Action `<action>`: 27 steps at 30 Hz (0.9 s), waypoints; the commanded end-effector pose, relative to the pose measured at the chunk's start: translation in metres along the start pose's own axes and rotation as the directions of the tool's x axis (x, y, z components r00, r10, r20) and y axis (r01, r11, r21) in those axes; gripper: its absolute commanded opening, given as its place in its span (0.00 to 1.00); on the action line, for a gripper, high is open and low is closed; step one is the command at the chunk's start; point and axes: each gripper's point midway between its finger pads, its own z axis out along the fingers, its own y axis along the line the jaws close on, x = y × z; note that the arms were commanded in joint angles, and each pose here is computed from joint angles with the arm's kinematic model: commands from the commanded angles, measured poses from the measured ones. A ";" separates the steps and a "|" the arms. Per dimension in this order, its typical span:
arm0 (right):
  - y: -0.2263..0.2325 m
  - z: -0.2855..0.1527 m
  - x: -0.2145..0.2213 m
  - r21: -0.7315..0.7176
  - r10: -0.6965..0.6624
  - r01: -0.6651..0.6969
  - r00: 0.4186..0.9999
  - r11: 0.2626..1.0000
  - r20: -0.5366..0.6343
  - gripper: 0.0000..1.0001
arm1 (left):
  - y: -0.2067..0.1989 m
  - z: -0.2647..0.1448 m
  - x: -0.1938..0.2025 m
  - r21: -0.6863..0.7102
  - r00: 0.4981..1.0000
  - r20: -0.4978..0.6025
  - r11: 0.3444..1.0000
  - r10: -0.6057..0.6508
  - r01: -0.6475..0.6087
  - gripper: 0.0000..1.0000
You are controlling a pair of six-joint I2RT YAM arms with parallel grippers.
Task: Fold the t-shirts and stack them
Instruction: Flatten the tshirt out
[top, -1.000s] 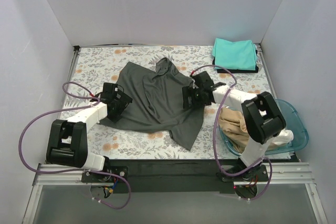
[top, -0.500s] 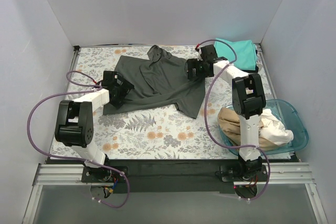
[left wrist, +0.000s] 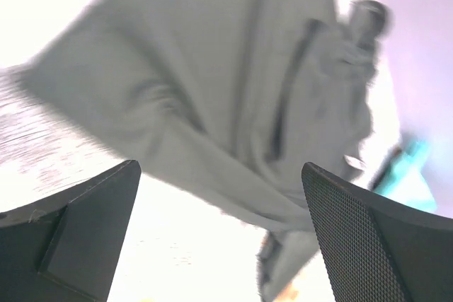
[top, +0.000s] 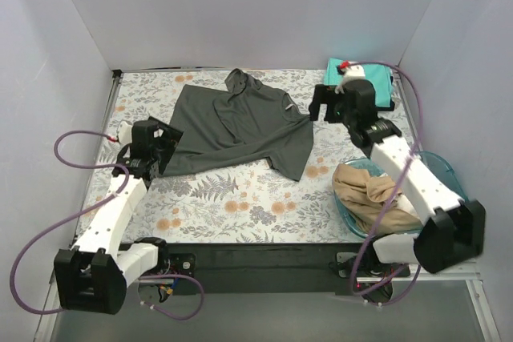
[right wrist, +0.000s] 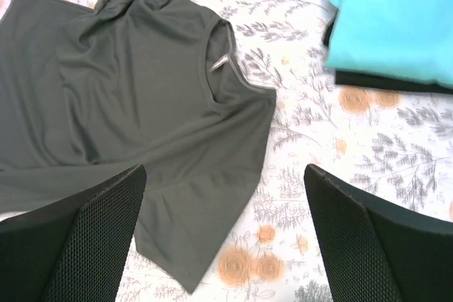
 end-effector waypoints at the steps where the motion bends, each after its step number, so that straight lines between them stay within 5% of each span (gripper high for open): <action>1: -0.012 -0.013 0.027 0.010 0.131 -0.132 0.988 0.991 0.084 0.98 | 0.073 -0.004 0.003 -0.242 0.998 0.060 0.970 -0.020 0.034 0.98; 7: 0.013 -0.037 0.059 -0.184 0.140 -0.132 0.990 0.974 0.031 0.98 | 0.123 0.010 0.006 -0.366 0.996 0.071 0.927 -0.058 0.080 0.98; 27: 0.019 -0.055 0.100 -0.248 0.111 -0.122 0.992 0.961 -0.057 0.98 | 0.142 0.078 0.002 -0.407 0.996 -0.019 0.911 -0.085 0.070 0.50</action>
